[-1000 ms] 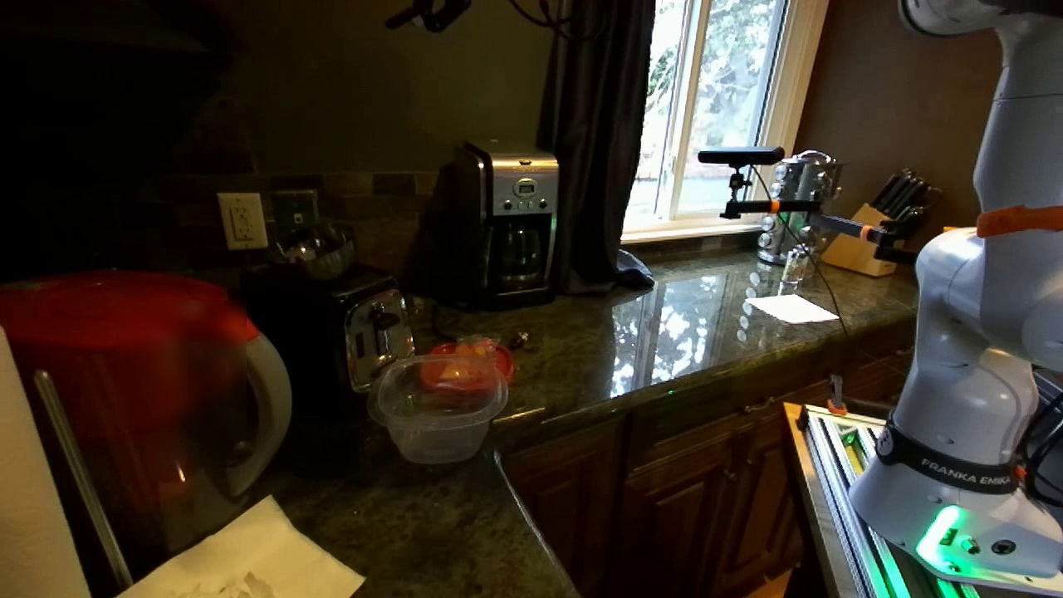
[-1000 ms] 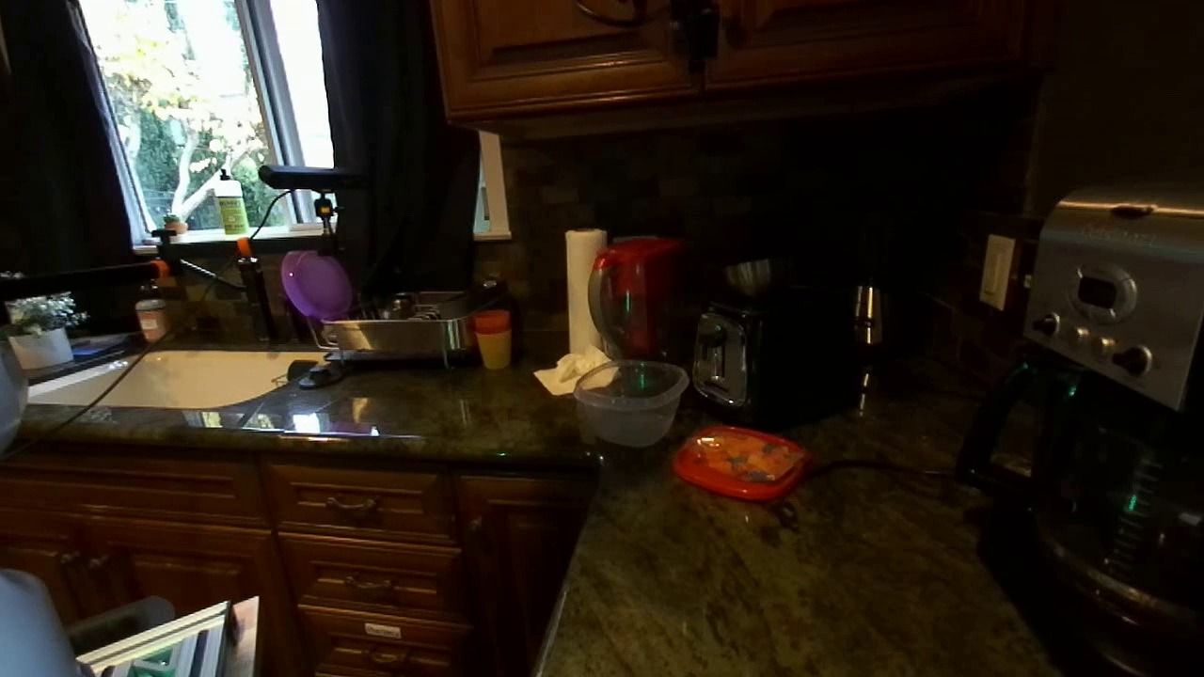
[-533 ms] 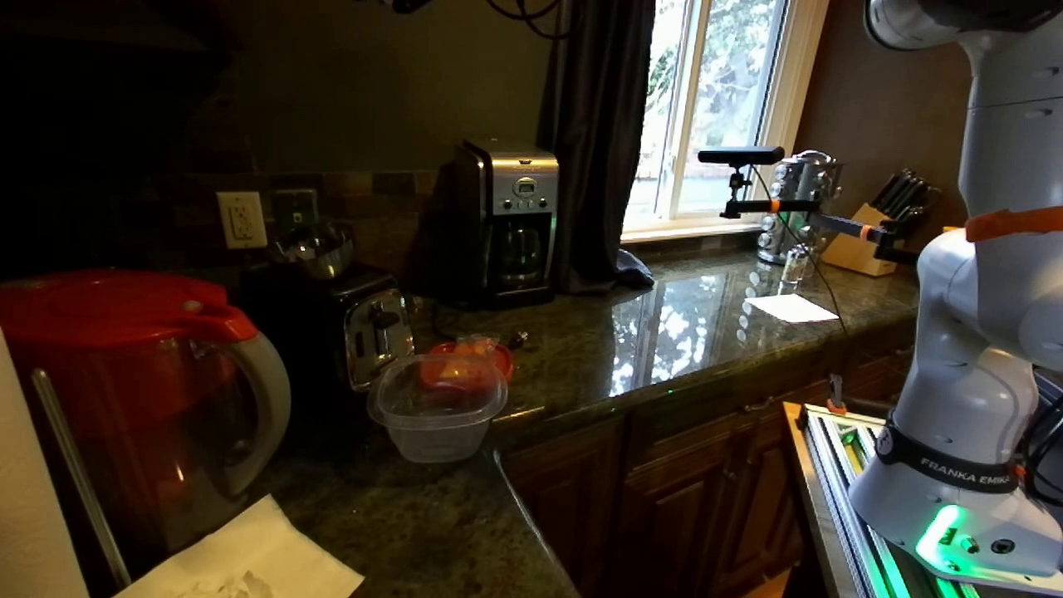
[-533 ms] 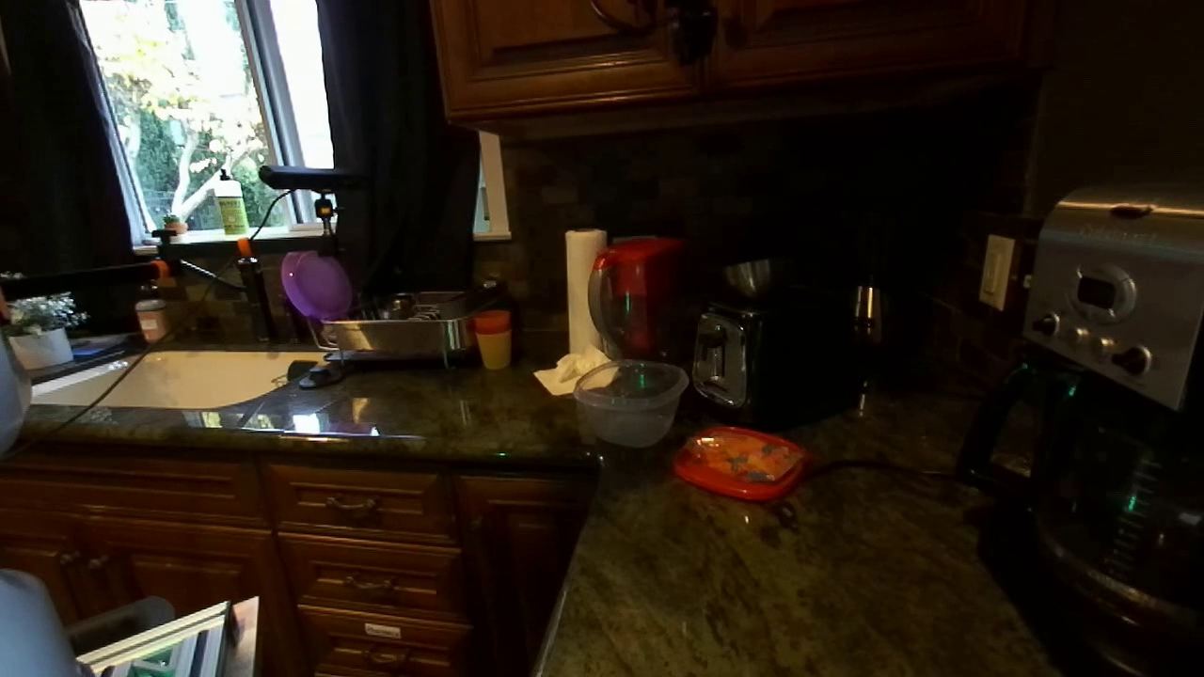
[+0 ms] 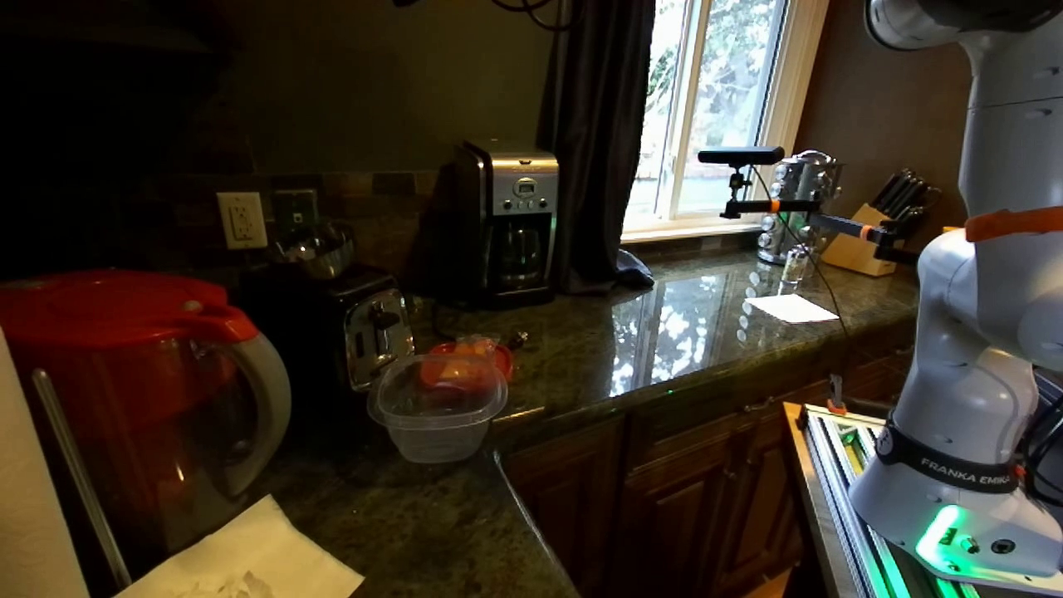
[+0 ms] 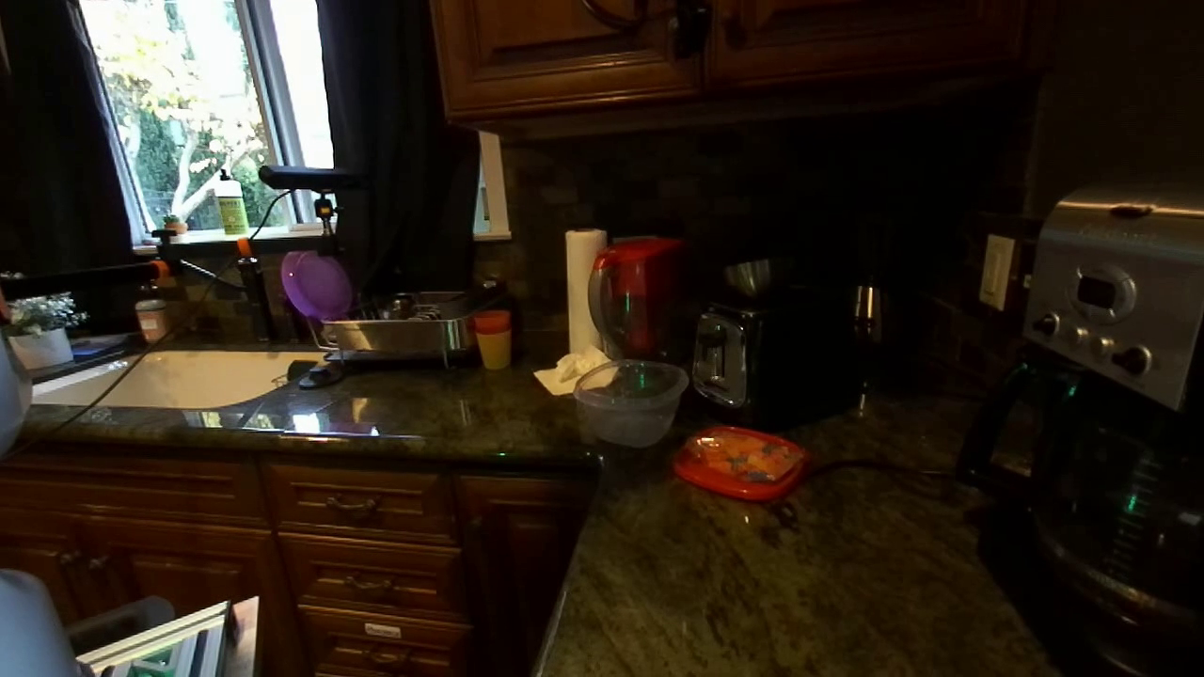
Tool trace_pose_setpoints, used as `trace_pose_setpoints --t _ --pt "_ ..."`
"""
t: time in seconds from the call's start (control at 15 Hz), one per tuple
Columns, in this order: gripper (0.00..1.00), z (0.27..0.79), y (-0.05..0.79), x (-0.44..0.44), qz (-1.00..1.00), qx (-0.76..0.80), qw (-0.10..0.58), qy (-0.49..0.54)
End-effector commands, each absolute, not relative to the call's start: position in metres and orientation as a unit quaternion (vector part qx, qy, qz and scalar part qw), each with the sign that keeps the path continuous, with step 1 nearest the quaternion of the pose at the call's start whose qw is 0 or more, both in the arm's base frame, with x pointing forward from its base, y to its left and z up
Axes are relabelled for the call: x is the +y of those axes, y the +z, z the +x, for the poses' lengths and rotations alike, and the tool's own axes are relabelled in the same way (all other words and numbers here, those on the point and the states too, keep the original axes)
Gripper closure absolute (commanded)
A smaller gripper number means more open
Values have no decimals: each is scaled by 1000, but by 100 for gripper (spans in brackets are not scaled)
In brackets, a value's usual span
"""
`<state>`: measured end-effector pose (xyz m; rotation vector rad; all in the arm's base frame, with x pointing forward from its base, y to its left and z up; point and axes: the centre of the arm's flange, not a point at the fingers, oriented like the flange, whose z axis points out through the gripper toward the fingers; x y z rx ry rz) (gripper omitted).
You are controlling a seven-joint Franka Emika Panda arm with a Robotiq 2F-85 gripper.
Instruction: Open the top left cabinet door
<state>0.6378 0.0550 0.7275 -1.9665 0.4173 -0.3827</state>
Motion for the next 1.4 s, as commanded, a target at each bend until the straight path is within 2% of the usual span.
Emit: trace_pose_setpoints --t 0.0,0.53,0.8,1.07,1.33 --pt "0 638 728 55 -820 174 521 -160" --pt "0 639 727 55 -817 188 522 -158" --pt "0 650 725 51 -814 248 514 -111" --pt "0 661 724 57 -786 272 549 -75" --pt "0 675 724 75 -745 242 618 -60"
